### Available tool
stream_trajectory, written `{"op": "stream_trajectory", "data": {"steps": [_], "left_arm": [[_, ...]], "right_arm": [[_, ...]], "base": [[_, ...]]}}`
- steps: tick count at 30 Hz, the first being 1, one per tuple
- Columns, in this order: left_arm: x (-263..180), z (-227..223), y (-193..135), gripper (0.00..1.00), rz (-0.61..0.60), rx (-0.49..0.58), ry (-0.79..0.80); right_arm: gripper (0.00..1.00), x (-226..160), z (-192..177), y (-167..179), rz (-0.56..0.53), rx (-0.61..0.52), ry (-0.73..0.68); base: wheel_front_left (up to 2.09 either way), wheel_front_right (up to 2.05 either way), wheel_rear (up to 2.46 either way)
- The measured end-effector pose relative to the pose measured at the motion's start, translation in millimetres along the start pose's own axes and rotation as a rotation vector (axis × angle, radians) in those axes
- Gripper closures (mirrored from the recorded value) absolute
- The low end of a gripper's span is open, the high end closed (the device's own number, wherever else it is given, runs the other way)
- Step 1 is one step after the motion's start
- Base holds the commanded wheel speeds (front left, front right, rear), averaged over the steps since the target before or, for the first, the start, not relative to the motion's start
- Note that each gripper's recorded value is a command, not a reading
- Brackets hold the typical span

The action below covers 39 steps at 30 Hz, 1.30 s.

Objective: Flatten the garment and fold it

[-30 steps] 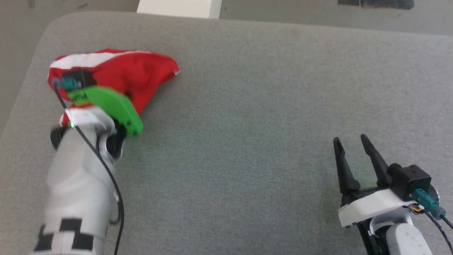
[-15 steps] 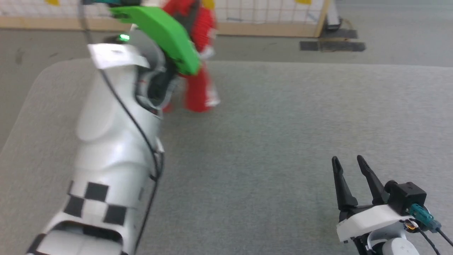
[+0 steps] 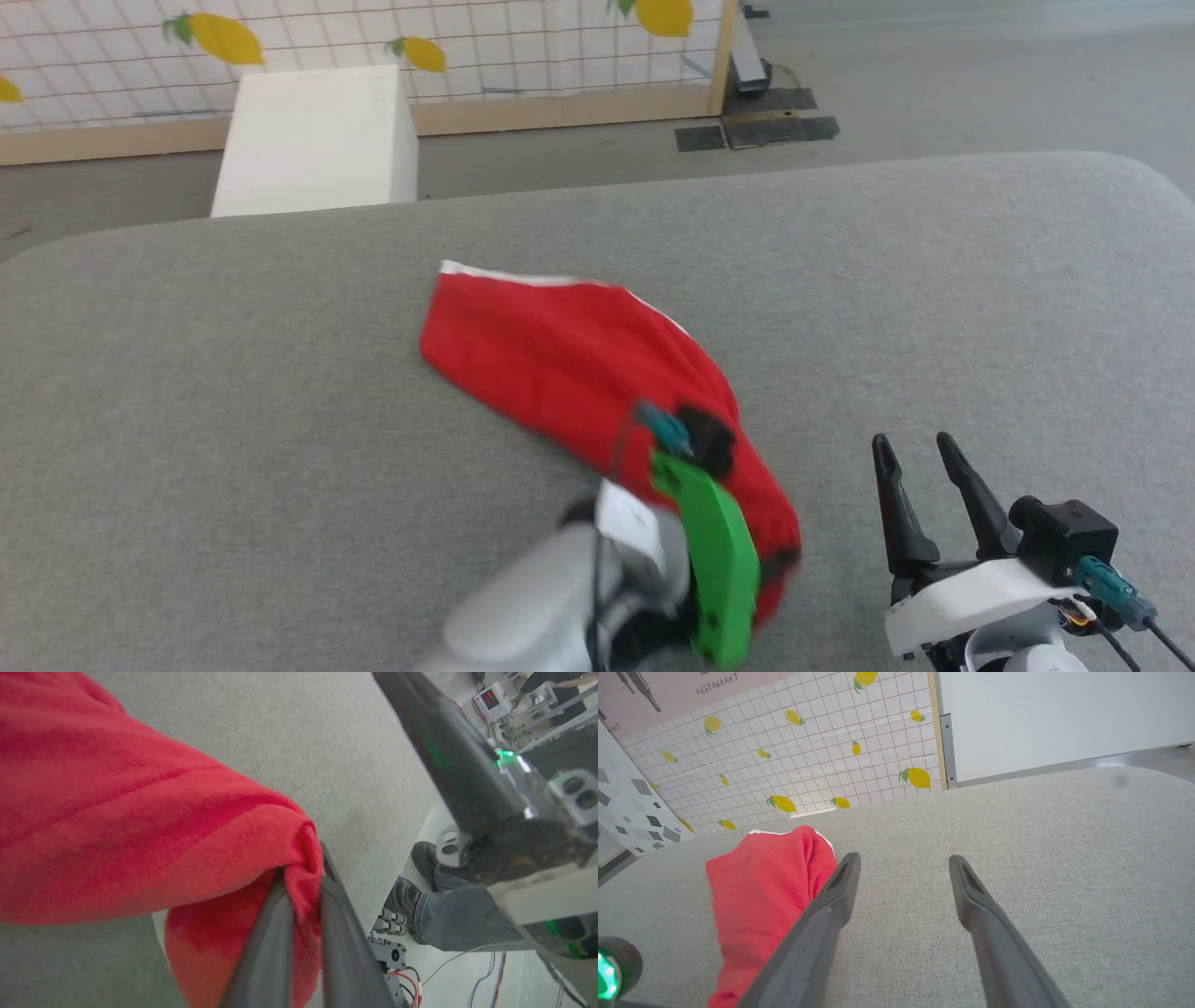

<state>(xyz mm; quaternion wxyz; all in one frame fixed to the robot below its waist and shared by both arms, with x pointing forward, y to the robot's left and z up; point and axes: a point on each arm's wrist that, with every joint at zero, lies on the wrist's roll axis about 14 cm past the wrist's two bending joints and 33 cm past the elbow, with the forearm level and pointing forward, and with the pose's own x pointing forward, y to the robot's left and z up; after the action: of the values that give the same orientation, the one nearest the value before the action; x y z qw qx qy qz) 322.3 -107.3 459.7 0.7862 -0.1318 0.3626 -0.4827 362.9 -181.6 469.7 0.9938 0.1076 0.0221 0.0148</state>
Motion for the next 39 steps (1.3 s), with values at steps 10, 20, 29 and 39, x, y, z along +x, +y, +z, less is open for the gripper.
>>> {"op": "stream_trajectory", "data": {"steps": [10, 20, 29, 39], "left_arm": [[-5, 32, 2, 0.0, -0.014, -0.173, -0.162], [-145, 150, 99, 0.0, 0.394, -0.053, -0.839], [-230, 84, 146, 0.0, 0.779, 0.05, -0.939], [-255, 35, 134, 0.0, 0.919, 0.107, -0.959]], "right_arm": [[0.0, 0, -8, -5, -0.017, 0.009, 0.019], [0.0, 1, -1, 10, 0.028, 0.017, -0.002], [0.0, -9, -8, 10, 0.028, 0.02, 0.059], [0.0, -3, -26, 13, 0.042, -0.024, 0.236]], "base": [[0.0, 0.0, 0.0], [0.0, 0.0, 0.0], [0.0, 0.0, 0.0], [0.0, 0.0, 0.0]]}}
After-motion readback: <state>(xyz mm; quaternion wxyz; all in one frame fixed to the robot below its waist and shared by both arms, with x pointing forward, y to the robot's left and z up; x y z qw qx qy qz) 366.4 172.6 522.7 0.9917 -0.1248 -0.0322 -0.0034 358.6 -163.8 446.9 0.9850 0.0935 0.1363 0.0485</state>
